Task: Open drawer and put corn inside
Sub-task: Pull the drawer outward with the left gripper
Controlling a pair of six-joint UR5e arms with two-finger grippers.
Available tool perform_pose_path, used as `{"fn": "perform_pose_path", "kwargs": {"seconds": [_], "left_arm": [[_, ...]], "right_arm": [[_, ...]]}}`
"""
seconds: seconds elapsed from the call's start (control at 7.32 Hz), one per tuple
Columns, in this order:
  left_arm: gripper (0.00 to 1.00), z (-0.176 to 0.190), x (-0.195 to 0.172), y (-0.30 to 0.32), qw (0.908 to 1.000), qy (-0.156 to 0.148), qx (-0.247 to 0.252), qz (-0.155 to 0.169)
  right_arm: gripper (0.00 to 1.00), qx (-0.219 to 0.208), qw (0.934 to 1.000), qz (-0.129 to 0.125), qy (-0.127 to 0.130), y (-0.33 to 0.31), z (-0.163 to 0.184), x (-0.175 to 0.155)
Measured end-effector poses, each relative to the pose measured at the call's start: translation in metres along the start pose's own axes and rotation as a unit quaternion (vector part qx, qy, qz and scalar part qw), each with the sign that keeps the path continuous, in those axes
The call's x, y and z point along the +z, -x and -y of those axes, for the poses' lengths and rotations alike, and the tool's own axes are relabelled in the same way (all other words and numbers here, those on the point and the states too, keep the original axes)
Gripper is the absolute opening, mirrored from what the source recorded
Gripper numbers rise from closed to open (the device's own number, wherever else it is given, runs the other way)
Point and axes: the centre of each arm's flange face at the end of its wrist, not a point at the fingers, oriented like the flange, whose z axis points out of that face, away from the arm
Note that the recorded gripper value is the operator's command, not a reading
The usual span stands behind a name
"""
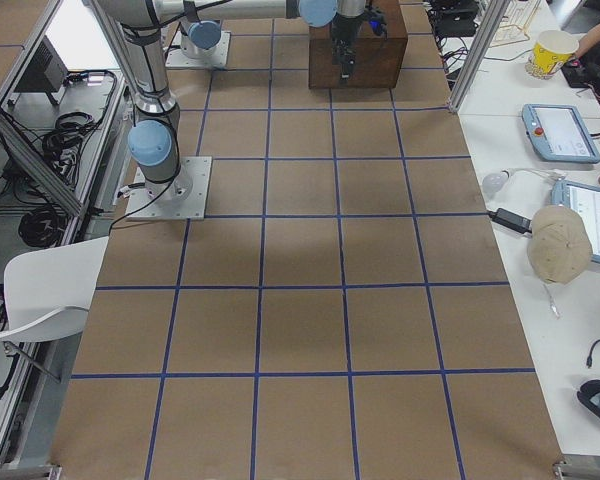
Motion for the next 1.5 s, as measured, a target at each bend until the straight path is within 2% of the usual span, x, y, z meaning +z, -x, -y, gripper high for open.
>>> {"fn": "perform_pose_path", "kwargs": {"seconds": [0.55,1.5], "left_arm": [[1.0,-0.004,-0.007,0.018,0.9994,0.006,-0.006,0.033],[1.0,-0.018,-0.034,0.051,0.998,-0.003,-0.026,0.057]], "right_arm": [[1.0,0.0,1.0,0.0,0.0,0.0,0.0,0.0],[1.0,0.0,1.0,0.0,0.0,0.0,0.0,0.0]]}}
